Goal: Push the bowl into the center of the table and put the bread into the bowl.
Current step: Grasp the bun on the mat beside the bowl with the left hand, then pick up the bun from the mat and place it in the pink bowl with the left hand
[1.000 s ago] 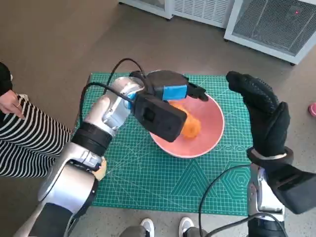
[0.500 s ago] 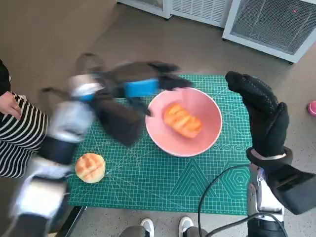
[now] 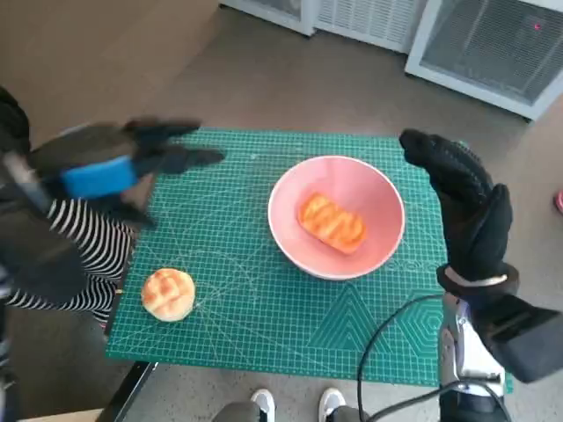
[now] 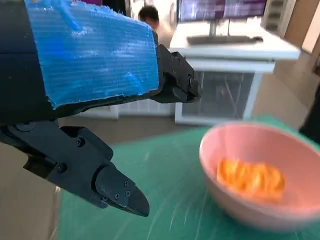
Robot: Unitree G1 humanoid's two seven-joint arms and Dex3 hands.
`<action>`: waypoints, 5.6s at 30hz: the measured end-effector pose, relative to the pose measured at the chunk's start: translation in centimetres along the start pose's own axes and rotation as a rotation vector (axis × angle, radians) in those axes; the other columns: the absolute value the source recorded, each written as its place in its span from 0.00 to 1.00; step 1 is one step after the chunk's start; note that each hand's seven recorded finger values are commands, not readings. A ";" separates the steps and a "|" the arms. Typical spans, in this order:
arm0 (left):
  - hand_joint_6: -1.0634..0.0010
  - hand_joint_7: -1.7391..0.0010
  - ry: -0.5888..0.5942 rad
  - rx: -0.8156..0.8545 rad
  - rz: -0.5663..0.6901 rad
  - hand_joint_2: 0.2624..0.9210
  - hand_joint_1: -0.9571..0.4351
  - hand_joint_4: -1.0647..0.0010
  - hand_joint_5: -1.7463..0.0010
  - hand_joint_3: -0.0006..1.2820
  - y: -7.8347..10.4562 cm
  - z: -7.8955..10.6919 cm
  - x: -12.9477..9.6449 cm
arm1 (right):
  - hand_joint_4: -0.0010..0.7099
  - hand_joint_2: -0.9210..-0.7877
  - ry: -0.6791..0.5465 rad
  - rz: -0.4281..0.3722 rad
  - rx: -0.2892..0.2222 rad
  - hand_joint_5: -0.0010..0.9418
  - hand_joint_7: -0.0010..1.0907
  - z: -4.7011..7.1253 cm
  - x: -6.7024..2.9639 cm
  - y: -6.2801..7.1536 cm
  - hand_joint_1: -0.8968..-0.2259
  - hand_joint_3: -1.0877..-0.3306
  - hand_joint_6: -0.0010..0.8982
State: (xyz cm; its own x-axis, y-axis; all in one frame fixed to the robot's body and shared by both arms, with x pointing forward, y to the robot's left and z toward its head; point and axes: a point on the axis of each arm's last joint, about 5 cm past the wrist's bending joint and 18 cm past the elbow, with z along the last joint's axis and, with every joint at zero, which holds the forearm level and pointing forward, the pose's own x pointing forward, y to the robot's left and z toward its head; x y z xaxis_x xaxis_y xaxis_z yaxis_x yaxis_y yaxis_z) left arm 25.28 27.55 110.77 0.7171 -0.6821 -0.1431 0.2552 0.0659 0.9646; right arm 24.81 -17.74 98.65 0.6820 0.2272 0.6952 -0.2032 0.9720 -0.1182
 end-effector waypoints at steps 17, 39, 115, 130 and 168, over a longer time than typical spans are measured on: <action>0.68 0.99 0.124 -0.129 -0.227 0.71 0.65 0.84 1.00 0.00 -3.3 -0.2 -2.8 | 0.20 0.00 0.006 0.016 0.037 0.00 0.43 -0.4 0.08 -0.1 0.35 0.51 0.04; 0.68 1.00 0.209 -0.159 -0.307 0.70 0.62 0.83 1.00 0.00 -7.2 -0.4 -1.2 | 0.22 0.00 0.003 0.033 0.065 0.01 0.43 -0.6 0.22 -0.5 0.39 0.51 0.05; 0.34 0.40 -0.232 -0.067 0.241 0.98 0.69 0.32 0.32 0.04 1.6 4.0 6.8 | 0.29 0.00 -0.003 0.011 0.039 0.01 0.40 -0.2 0.13 -1.1 0.37 0.51 0.07; 0.40 0.31 -0.333 -0.093 0.152 1.00 0.69 0.35 0.36 0.05 1.2 7.5 15.4 | 0.29 0.00 -0.006 0.001 0.035 0.01 0.40 -0.3 -0.03 -1.0 0.34 0.51 0.07; 0.75 1.00 -0.078 -0.233 -0.193 0.82 0.50 0.88 1.00 0.02 -2.9 6.6 20.4 | 0.23 0.00 -0.020 -0.044 -0.023 0.00 0.42 0.3 0.75 -1.7 0.38 0.49 0.06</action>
State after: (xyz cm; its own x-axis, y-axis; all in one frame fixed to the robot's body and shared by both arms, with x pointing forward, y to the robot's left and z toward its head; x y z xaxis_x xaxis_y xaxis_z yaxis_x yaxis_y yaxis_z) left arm 34.88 8.61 106.50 0.5909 -0.7517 -0.2928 0.5301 0.0882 0.8433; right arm 25.44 -19.28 99.61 0.6754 0.1831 0.7143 -0.1569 0.9822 -0.1034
